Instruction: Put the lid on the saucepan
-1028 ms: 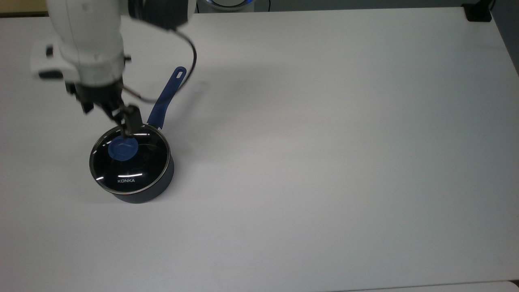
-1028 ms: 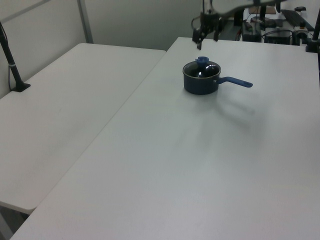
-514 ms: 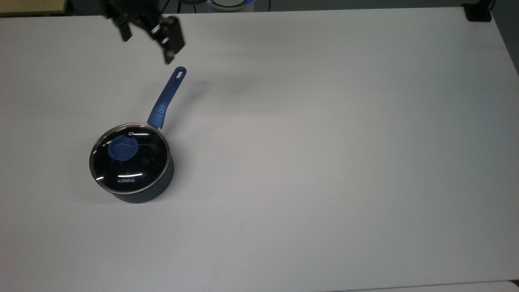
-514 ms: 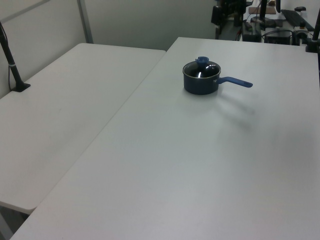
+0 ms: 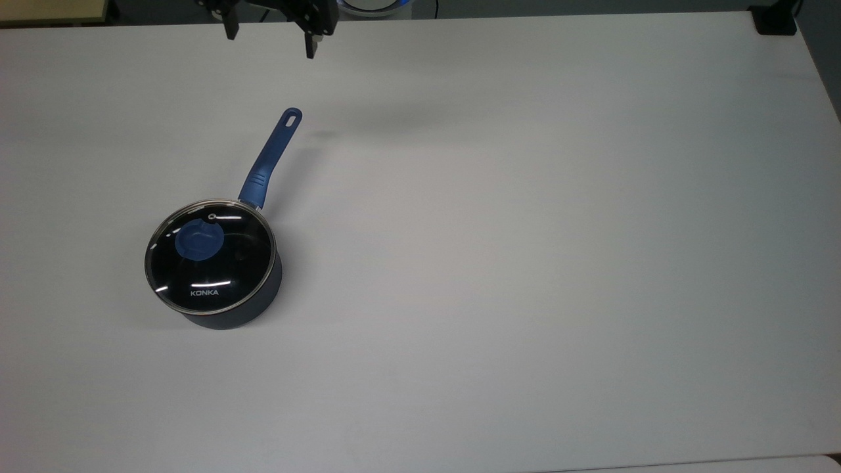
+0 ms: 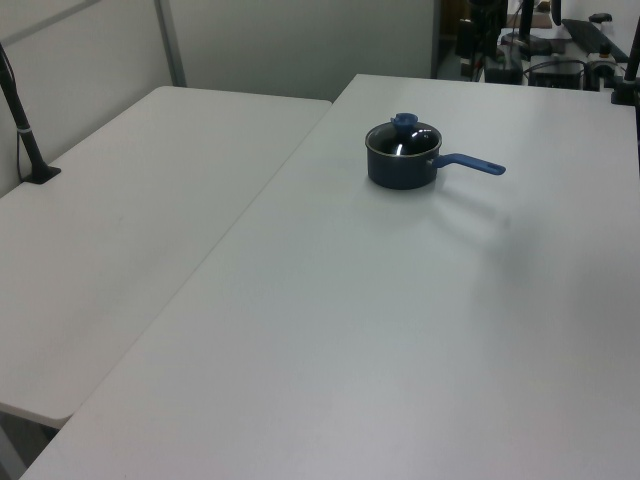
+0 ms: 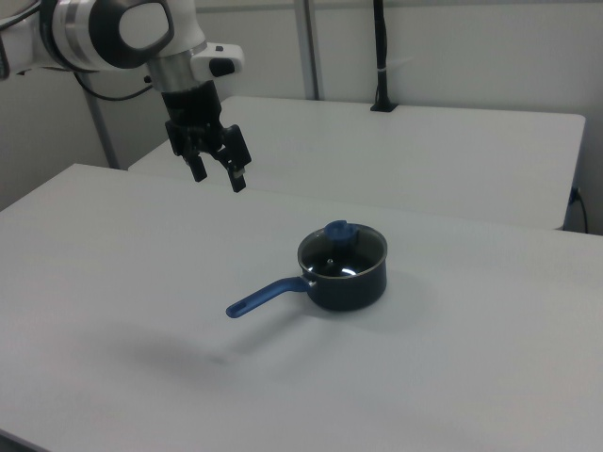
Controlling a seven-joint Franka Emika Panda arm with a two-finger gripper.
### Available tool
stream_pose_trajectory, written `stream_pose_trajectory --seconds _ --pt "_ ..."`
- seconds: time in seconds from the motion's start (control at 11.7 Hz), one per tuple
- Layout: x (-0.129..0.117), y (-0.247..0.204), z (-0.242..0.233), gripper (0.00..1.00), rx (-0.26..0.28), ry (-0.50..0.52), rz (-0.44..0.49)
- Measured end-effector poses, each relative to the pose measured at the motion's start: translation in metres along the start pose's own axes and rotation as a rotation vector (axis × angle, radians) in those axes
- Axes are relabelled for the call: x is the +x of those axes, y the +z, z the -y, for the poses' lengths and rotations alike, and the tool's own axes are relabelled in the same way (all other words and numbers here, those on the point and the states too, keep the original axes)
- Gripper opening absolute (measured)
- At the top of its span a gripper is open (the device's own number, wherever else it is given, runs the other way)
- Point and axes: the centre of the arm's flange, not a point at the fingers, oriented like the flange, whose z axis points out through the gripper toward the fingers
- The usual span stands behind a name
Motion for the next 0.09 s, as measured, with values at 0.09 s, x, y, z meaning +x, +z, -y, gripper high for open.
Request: stream_pose_trajectory --seconds 0.09 --pt "0.0003 0.0 -0.0035 1.0 0.0 -0.018 -0.001"
